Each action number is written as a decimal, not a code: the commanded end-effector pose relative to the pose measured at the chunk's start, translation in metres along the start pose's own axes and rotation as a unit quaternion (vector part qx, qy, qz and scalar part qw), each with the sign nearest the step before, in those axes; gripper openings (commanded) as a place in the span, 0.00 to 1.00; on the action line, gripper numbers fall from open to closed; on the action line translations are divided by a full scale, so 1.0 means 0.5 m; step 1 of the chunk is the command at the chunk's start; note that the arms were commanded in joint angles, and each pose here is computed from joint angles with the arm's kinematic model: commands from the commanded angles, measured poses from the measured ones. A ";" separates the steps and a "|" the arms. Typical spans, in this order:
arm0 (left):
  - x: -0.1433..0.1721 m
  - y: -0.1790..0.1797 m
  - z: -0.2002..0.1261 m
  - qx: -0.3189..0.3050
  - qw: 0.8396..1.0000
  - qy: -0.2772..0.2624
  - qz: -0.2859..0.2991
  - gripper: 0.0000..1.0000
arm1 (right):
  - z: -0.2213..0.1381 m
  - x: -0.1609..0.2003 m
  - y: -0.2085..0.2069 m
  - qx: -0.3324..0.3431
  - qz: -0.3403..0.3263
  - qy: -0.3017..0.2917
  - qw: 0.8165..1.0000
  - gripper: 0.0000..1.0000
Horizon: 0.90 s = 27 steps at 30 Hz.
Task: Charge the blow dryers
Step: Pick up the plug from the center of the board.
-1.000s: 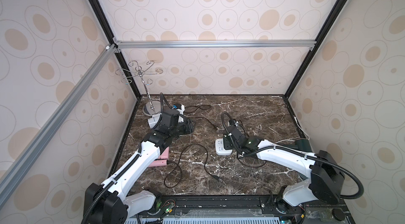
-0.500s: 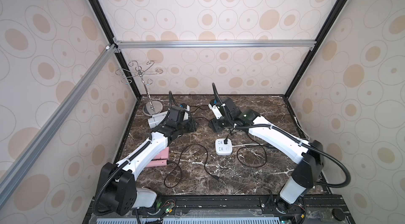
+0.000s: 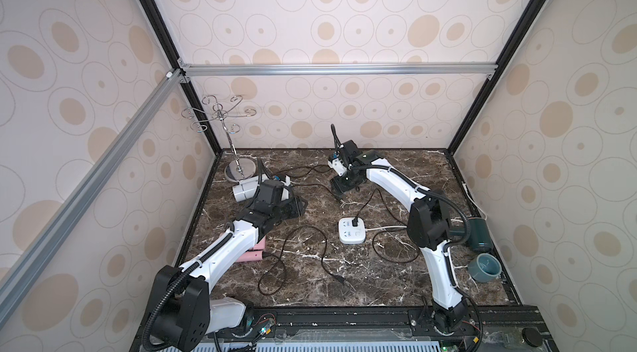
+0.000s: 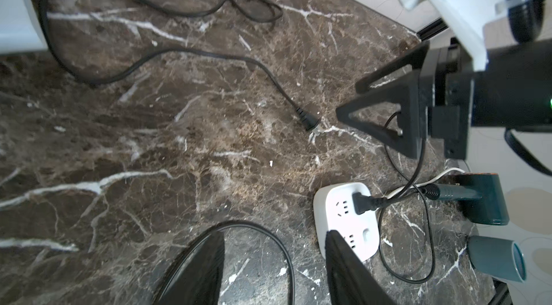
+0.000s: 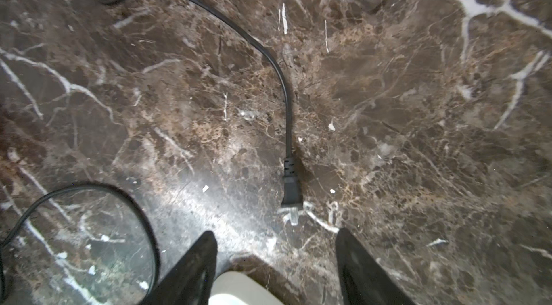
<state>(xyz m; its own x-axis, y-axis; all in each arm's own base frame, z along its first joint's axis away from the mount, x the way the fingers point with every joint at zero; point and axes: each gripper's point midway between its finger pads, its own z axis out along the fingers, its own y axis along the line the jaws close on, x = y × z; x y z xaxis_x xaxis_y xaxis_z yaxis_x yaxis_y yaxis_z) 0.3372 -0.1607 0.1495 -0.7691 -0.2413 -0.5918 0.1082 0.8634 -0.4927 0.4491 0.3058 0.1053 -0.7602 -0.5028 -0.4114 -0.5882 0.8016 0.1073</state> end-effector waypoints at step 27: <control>-0.007 0.004 -0.001 -0.003 1.000 -0.003 -0.021 0.54 | 0.147 0.087 -0.030 0.000 -0.021 0.080 0.997 0.50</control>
<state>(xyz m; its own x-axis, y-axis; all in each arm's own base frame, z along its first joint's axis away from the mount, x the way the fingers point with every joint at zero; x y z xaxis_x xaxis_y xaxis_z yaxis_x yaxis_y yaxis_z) 0.3396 -0.1607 0.1441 -0.7782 -0.2643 -0.5697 0.0767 0.8603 -0.5039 0.4516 0.3005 0.0289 -0.7639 -0.5741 -0.2949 -0.6199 0.7797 0.0881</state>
